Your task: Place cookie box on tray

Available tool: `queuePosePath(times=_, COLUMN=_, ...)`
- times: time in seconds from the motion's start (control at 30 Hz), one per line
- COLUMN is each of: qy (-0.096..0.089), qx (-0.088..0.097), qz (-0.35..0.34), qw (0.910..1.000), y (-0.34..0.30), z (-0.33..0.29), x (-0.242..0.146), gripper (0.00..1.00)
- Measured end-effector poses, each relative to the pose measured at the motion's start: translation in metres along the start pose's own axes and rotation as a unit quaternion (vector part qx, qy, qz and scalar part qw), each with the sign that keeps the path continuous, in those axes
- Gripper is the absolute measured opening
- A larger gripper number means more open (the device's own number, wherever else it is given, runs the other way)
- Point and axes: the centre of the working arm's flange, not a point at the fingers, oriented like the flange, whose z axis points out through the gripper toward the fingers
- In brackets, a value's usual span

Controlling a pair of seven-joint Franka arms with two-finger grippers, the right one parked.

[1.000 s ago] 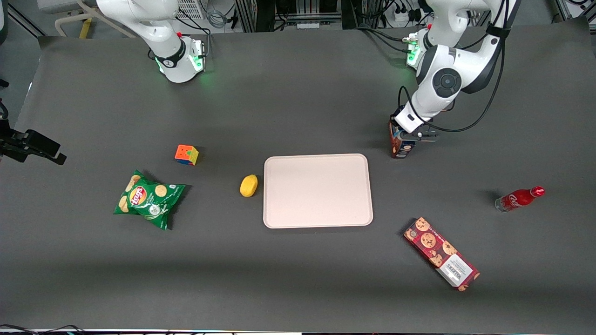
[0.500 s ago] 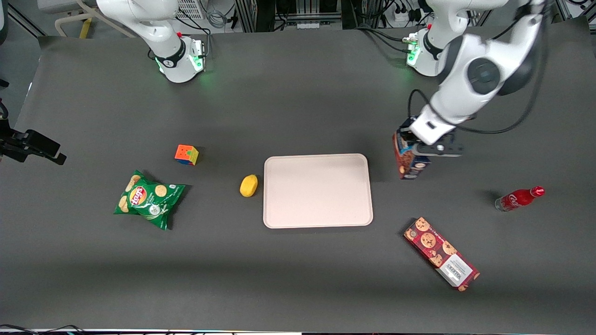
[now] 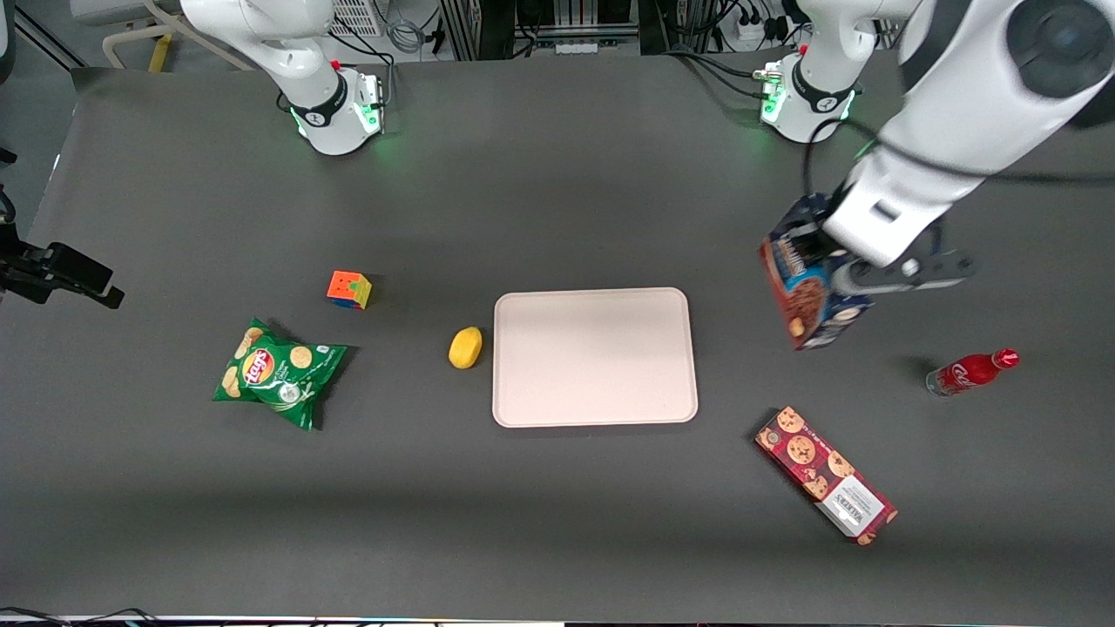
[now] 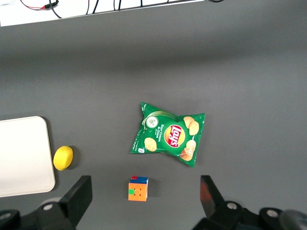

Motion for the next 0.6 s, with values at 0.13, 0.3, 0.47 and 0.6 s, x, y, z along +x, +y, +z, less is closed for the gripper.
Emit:
queuePosePath(times=0.13, qy=-0.040, qx=0.006, qz=-0.009, qw=0.9991, y=0.036, z=0.051, x=0.013, gripper=0.15)
queuePosePath(times=0.3, qy=-0.066, qx=0.028, qz=0.004, qw=0.9974, y=0.067, z=0.131, x=0.027, gripper=0.15)
queuePosePath(times=0.47, qy=-0.074, qx=0.030, qz=0.020, qw=0.9967, y=0.085, z=0.208, x=0.032, gripper=0.15)
queuePosePath(times=0.6, qy=-0.070, qx=0.032, qz=0.033, qw=0.9965, y=0.090, z=0.249, x=0.025, gripper=0.15)
